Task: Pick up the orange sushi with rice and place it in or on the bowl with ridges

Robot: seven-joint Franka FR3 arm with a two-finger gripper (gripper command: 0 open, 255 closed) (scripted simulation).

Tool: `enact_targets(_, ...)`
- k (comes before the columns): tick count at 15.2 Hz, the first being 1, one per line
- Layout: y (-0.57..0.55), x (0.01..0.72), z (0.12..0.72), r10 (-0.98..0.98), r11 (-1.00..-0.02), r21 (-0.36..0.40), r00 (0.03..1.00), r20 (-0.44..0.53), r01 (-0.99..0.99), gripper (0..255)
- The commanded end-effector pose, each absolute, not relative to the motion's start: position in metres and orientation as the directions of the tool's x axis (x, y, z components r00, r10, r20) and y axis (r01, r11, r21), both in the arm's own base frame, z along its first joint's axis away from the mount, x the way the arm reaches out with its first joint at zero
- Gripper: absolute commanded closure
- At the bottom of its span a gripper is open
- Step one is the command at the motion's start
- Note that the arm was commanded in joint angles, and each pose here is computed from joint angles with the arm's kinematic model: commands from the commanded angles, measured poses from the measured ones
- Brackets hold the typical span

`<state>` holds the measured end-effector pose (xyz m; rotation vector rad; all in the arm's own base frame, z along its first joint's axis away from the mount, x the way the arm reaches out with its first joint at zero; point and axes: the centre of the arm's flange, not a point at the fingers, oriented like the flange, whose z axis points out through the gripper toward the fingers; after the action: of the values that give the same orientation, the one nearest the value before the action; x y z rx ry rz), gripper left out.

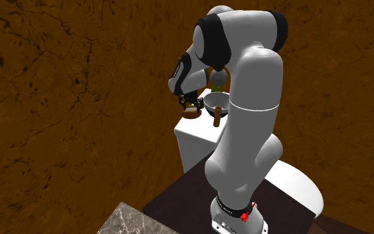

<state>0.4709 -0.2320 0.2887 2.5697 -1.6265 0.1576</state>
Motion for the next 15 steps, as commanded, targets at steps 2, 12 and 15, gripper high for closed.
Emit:
enact_targets(2,-0.223,0.478,0.304,-0.883,-0.448,0.008,0.443,0.157,-0.894,255)
enact_targets(12,-0.241,0.474,0.316,-0.962,-0.258,0.007,0.258,0.085,-0.966,0)
enact_targets(15,-0.258,0.473,0.297,-0.999,-0.026,-0.015,0.025,0.025,-1.0,0)
